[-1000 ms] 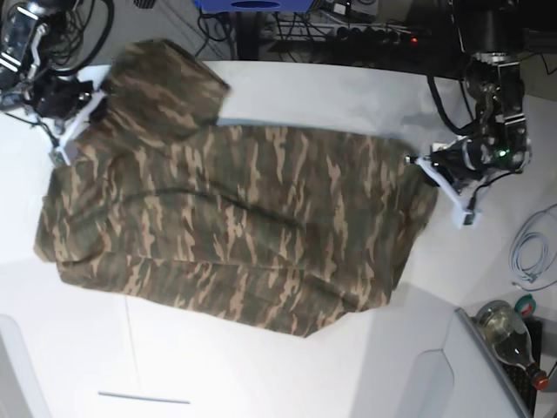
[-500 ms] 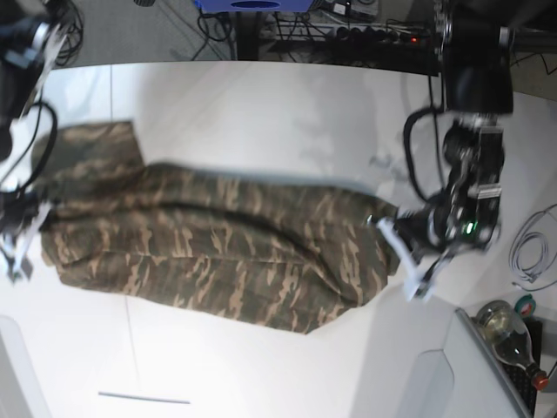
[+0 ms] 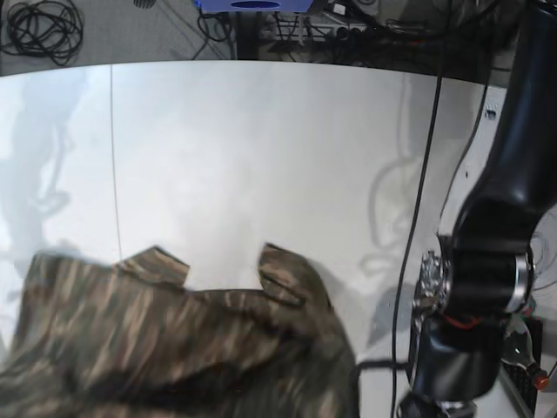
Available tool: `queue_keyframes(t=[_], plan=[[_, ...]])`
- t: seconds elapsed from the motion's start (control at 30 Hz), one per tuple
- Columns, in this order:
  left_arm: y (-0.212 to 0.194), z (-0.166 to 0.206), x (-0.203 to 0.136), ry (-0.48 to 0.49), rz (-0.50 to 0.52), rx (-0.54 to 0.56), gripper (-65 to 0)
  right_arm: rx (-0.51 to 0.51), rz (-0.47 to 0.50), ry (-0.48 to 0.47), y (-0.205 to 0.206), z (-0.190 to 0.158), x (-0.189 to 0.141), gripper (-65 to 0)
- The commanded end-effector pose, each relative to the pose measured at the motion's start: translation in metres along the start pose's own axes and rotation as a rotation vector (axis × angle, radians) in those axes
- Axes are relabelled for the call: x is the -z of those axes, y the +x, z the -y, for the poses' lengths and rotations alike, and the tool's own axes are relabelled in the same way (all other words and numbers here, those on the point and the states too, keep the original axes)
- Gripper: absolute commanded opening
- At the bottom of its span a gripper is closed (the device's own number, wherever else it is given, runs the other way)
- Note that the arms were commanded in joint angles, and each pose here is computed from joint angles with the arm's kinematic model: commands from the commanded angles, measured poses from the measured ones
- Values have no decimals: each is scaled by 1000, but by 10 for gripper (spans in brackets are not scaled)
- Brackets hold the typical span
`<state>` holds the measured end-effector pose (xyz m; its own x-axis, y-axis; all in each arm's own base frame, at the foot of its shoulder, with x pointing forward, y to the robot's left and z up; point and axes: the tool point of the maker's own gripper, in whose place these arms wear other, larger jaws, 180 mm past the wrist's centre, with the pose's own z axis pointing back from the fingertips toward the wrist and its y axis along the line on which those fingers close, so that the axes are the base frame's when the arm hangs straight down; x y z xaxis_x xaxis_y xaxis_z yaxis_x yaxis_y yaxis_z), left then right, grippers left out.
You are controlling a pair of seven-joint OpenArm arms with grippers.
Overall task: Layout the t-shirt on the table in an organized manner, then fold the t-shirt properly
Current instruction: 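Lift the shirt with both grippers and lay it down flat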
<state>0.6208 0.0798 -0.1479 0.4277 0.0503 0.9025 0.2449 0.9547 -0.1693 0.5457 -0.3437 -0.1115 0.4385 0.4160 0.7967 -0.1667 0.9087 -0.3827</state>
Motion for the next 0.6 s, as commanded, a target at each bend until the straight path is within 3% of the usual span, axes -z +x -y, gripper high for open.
queue_keyframes(t=[0.0, 0.07, 0.13, 0.27, 0.4, 0.57], plan=[[53, 3, -18, -16, 110, -12, -650, -17, 115, -74, 43, 28, -26, -645], [79, -5, -41, -28, 185, -75, -650, -70, 173, -158, 66, 49, -55, -645], [92, -19, -67, -20, 254, -115, -650, -117, 170, -242, 72, 64, -84, -647], [60, -40, -100, 38, 259, -84, -650, -115, 103, -353, 34, 68, -118, -647], [-30, -54, -109, 91, 155, -58, -650, -113, -26, -344, -44, 30, -119, -647], [-177, -82, -113, 156, -90, -88, -650, 13, -243, -148, -176, -55, -85, -647]])
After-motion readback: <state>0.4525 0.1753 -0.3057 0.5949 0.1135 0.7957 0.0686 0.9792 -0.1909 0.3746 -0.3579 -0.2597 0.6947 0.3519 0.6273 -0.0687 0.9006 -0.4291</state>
